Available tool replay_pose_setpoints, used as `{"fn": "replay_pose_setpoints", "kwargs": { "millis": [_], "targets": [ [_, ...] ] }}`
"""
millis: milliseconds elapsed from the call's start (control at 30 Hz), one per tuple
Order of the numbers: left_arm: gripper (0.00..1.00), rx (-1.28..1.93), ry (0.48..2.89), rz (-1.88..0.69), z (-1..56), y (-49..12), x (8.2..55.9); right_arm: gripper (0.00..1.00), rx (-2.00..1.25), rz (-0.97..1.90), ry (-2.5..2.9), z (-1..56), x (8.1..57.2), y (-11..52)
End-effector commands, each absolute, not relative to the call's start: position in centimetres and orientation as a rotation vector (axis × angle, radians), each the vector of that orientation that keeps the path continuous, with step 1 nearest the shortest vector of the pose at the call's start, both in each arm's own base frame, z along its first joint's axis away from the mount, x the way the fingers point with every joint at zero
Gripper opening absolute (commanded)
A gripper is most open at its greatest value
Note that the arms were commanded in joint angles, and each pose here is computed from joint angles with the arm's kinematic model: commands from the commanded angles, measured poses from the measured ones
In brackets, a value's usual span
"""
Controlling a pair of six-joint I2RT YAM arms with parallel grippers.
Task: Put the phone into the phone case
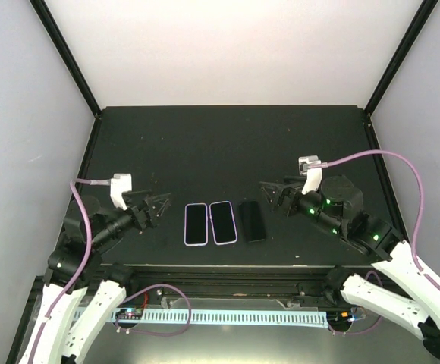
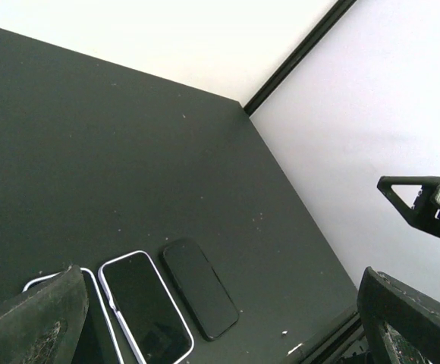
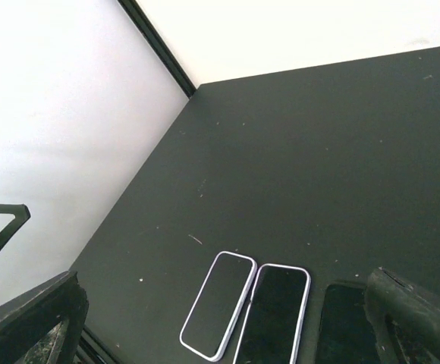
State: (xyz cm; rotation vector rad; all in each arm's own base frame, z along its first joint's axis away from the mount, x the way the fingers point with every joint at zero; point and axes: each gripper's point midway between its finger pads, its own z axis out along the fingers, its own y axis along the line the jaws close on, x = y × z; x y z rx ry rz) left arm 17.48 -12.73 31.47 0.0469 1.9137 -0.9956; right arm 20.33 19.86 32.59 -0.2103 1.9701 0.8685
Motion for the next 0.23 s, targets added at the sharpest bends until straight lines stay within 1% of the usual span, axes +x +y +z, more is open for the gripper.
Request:
{"fn": "replay_pose_setpoints", "kwargs": {
  "millis": [0,200],
  "targets": [
    [0.99,0.054,1.882,-1.013,31.89,-12.85,17.42,1.0,-0.163,0.844,1.964,32.2,20.43,18.9],
    [0.99,0.048,1.867,-0.99,32.11,-12.56,17.65,1.0,-0.136,0.881,1.949,31.65,20.19,18.79]
  ]
}}
